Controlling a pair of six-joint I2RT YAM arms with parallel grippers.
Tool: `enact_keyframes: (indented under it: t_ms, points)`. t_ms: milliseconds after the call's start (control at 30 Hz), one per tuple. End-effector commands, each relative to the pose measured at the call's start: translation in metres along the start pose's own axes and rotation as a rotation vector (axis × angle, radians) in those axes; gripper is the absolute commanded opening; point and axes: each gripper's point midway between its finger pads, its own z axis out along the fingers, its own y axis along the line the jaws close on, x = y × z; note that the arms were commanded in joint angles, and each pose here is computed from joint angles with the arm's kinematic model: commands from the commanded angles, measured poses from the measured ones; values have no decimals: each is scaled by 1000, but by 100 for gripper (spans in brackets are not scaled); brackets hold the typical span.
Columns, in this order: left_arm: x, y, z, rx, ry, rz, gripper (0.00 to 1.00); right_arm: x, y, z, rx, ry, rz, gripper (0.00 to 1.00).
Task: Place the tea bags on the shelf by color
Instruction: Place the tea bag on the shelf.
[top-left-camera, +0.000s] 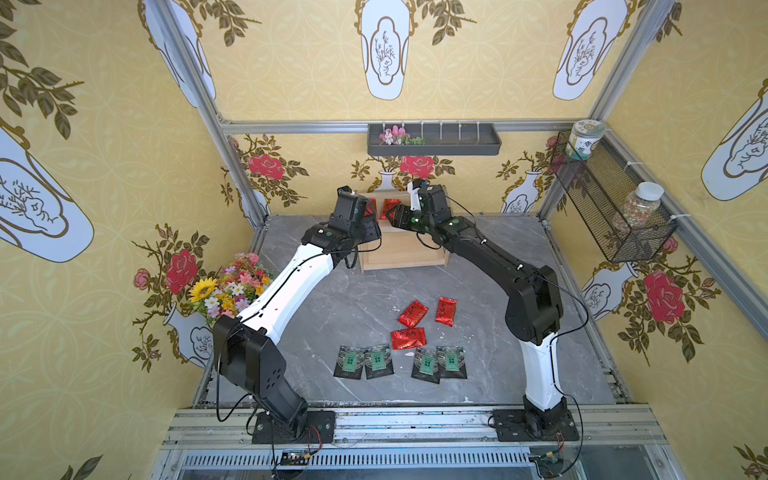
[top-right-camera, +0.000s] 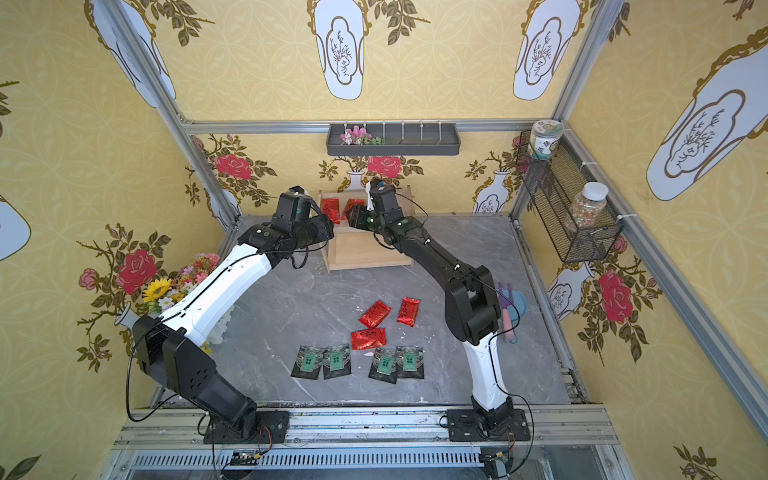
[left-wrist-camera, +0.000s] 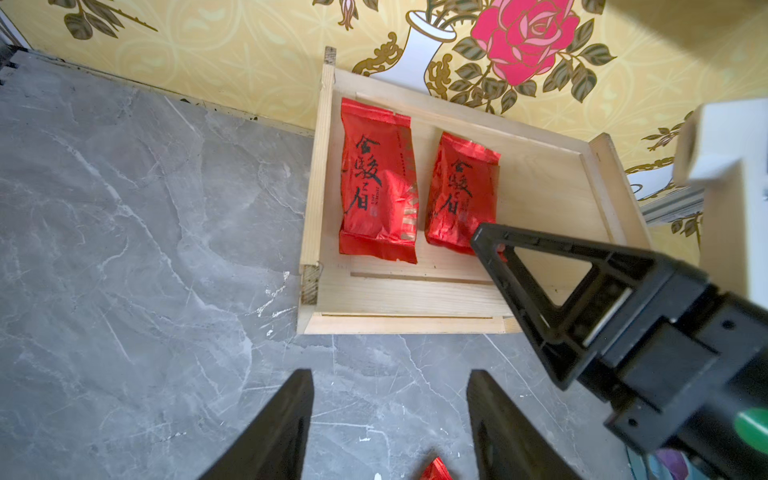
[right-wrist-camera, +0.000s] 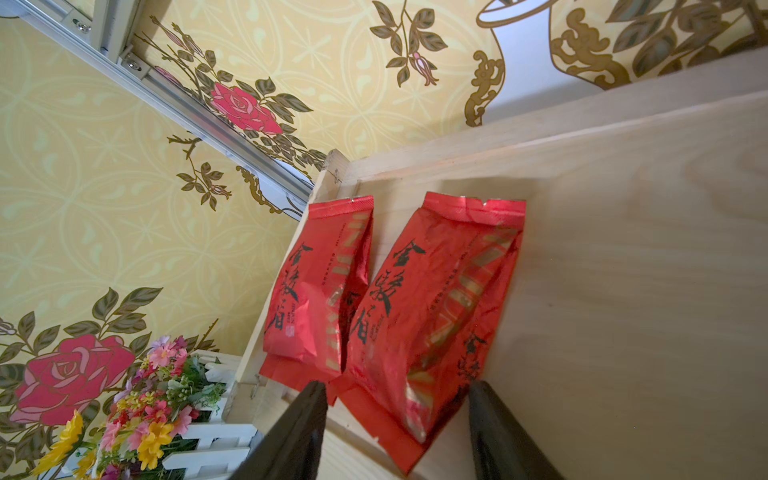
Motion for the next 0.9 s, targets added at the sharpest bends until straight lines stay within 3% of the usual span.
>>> enact_keyframes:
  t_ms: [0,433,867]
  points:
    - [-2,-6,1,33,-9,-6,65,-1,-6,5,24,6,-17,59]
    - [-6,7,6,17,-11,-22,65,-21,-15,11,39,-32,-24,71]
    - [1,7,11,23,8,-25,66,-31,-6,30,-13,-60,-28,62]
